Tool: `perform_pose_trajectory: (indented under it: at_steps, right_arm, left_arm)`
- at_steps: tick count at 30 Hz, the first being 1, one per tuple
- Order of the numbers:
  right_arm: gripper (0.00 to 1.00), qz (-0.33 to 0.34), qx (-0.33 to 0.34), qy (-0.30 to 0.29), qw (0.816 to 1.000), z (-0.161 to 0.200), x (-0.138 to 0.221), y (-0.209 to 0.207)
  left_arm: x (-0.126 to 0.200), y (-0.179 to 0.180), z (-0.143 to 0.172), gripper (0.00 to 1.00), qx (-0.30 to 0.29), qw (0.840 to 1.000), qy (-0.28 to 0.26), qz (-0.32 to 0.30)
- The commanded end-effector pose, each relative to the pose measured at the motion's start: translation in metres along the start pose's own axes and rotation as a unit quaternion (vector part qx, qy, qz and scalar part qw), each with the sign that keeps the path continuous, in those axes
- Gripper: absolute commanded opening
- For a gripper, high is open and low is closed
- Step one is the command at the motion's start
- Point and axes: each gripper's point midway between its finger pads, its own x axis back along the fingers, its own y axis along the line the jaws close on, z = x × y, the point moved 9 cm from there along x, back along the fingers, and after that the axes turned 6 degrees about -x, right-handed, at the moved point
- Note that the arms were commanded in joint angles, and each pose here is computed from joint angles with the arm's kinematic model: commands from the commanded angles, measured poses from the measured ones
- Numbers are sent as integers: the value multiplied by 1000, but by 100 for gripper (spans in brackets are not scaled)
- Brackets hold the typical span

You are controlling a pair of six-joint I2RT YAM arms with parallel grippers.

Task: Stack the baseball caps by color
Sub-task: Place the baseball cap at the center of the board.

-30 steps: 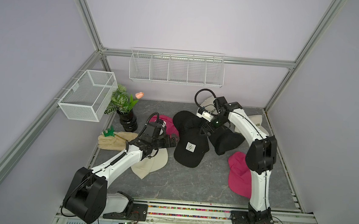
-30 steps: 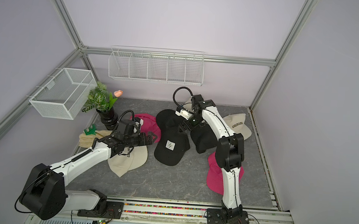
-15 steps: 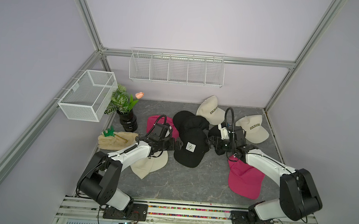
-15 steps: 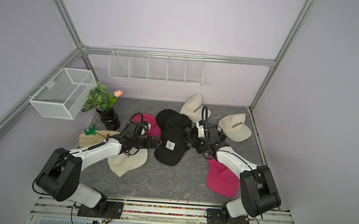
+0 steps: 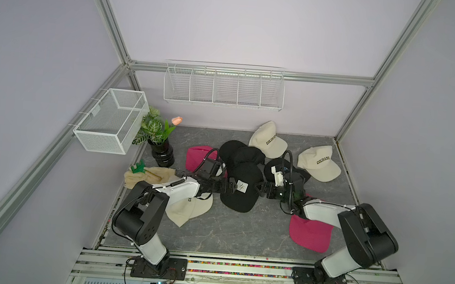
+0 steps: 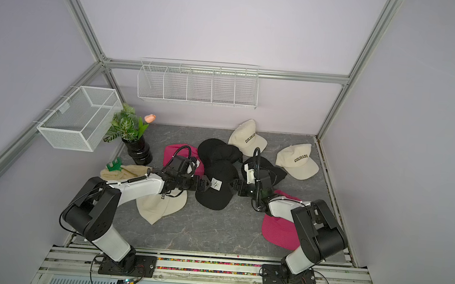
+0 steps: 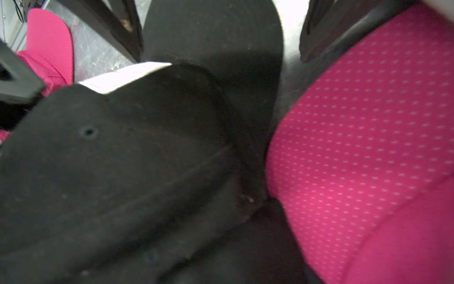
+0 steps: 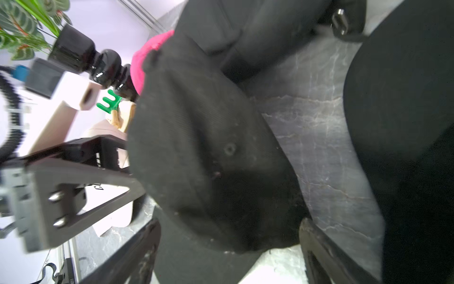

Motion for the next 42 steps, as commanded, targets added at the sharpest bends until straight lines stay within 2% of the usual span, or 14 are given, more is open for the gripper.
perform_pose_trajectory:
  at_steps: [1,5,12,16,22,26,30,35,42]
  right_arm:
    - [89,-20,7,-9,1000,-1,-6,1]
    - [89,-29,4,6,1000,-1,-13,1]
    - [89,-59,19,35,997,2,-15,1]
    - [89,-34,15,52,998,6,-12,-6]
    - [89,-13,8,35,999,2,-1,-16]
    - [89,-24,8,49,998,7,-1,-16]
    - [89,-33,13,50,998,9,-1,-14]
    - [89,-39,15,55,998,10,-3,-13]
    - [89,-46,24,72,996,12,-3,-11]
  left_arm:
    - [-5,-9,-8,99,-14,999,-6,29]
    - [-6,-19,-7,99,2,998,-4,59]
    - [-10,-43,15,99,6,996,33,81]
    - [-4,-49,25,99,7,996,50,77]
    - [11,-41,12,100,0,1000,13,-6]
    - [1,-27,6,100,-3,999,10,-39]
    - [-12,-17,1,100,-16,999,11,-41]
    - [-32,-16,8,97,-16,999,50,-4]
    - [-11,-38,32,98,-9,995,63,74]
